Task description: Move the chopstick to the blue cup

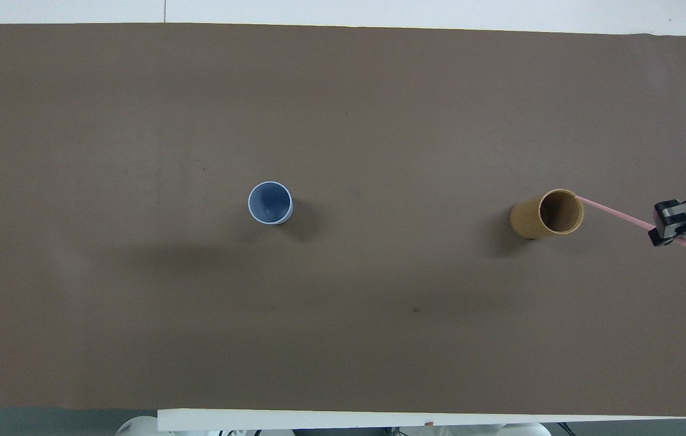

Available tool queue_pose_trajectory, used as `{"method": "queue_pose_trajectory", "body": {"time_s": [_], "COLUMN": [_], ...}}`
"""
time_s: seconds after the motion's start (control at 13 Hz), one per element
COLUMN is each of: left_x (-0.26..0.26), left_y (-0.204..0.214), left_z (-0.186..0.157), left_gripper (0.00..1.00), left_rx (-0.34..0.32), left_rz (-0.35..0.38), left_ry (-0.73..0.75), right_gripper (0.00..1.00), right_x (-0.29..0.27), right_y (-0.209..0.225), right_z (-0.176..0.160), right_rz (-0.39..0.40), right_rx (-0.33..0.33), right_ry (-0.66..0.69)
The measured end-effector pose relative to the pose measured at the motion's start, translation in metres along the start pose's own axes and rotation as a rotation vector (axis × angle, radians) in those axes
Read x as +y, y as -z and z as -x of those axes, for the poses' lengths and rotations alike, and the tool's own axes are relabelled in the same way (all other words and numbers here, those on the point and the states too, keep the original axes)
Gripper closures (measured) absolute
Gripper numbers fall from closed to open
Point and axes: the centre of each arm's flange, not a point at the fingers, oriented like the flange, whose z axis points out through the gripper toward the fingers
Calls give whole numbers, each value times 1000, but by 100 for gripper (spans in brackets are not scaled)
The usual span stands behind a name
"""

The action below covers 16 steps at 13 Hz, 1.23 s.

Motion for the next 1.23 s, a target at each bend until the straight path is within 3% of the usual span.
{"method": "queue_pose_trajectory", "body": {"time_s": [0.15,0.46,0.85,1.23], "left_x": [0,0,0,0], "left_y": [0,0,0,0], "left_z": [0,0,0,0], "left_gripper": [0,0,0,0], "left_rx": [-1,-1,-2,-2], "left_rz": [0,0,0,0], "left_ry": [0,0,0,0], "right_gripper": [91,91,91,91], "right_x": [-65,-184,-327,-395], "right_y": [26,18,-41,-111], "right_z": [5,-20,-49,-84], "right_rz": [-16,-180,-255,-262], "right_rx": [18,102,198,159], "right_ry": [133,320,294,234]}}
